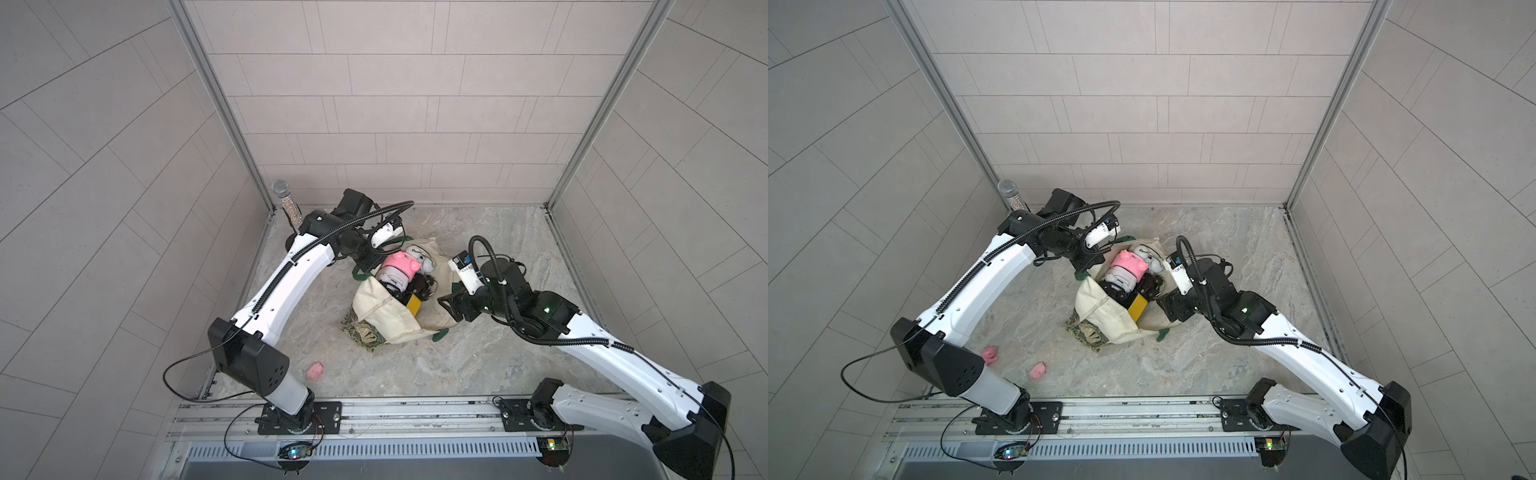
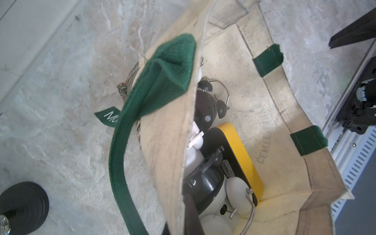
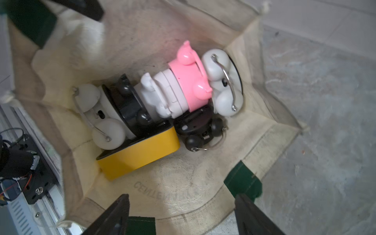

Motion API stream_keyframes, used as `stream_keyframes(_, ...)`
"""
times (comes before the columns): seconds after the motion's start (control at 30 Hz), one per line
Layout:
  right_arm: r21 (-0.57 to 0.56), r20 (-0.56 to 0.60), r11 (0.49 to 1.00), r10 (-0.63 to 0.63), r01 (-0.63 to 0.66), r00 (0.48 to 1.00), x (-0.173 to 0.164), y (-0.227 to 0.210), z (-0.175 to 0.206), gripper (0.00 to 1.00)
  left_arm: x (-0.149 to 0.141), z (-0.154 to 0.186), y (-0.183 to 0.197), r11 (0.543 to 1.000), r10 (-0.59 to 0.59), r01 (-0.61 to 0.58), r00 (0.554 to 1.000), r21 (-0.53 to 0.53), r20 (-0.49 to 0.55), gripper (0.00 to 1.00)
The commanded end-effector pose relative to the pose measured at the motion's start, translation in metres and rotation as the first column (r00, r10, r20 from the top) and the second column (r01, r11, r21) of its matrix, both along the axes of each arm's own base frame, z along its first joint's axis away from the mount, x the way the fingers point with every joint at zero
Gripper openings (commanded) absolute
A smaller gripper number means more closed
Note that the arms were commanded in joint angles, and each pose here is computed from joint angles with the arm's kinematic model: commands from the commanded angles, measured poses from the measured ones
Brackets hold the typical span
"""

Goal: Take the alarm clock out of the canvas bag
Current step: Pick up the canvas bag from the center of the board, then pick up the alarm from the canvas bag.

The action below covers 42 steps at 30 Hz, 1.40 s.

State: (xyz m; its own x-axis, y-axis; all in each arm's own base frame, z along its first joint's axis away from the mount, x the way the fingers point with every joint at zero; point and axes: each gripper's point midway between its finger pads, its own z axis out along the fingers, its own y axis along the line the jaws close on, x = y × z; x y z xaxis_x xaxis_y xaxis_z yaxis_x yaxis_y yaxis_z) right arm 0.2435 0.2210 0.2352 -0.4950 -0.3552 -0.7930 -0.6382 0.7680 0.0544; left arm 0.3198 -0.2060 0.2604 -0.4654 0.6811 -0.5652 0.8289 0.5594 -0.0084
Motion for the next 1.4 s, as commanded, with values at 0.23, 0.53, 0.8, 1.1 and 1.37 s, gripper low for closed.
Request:
stream_keyframes(0.23, -0.347, 0.295, 0.921, 0.289, -0.18, 0.911, 0.017, 0.006, -0.007, 0.73, 0.018, 0.081, -0.035, 0.959, -0.161, 0.234, 0.913, -0.159, 0.374, 0.0)
stream_keyframes(0.53, -0.605, 0.321, 0.709, 0.633, -0.362, 0.704, 0.013, 0.024, -0.035, 0.76, 0.025, 0.085, -0.031, 0.965, -0.094, 0.177, 0.922, -0.195, 0.375, 0.0)
stream_keyframes(0.8, -0.661, 0.298, 0.644, 0.696, -0.385, 0.654, 0.021, 0.042, -0.057, 0.73, 0.044, 0.079, -0.025, 0.965, 0.009, 0.069, 0.955, -0.251, 0.296, 0.0)
stream_keyframes(1.1, -0.75, 0.194, 0.534, 0.741, -0.391, 0.642, 0.035, 0.046, -0.09, 0.7, 0.064, 0.072, -0.013, 0.963, 0.114, -0.043, 0.959, -0.265, 0.26, 0.0)
stream_keyframes(1.37, -0.839, 0.099, 0.413, 0.756, -0.354, 0.647, 0.049, 0.037, -0.104, 0.64, 0.07, 0.065, -0.011, 0.964, 0.136, -0.073, 0.962, -0.256, 0.236, 0.0)
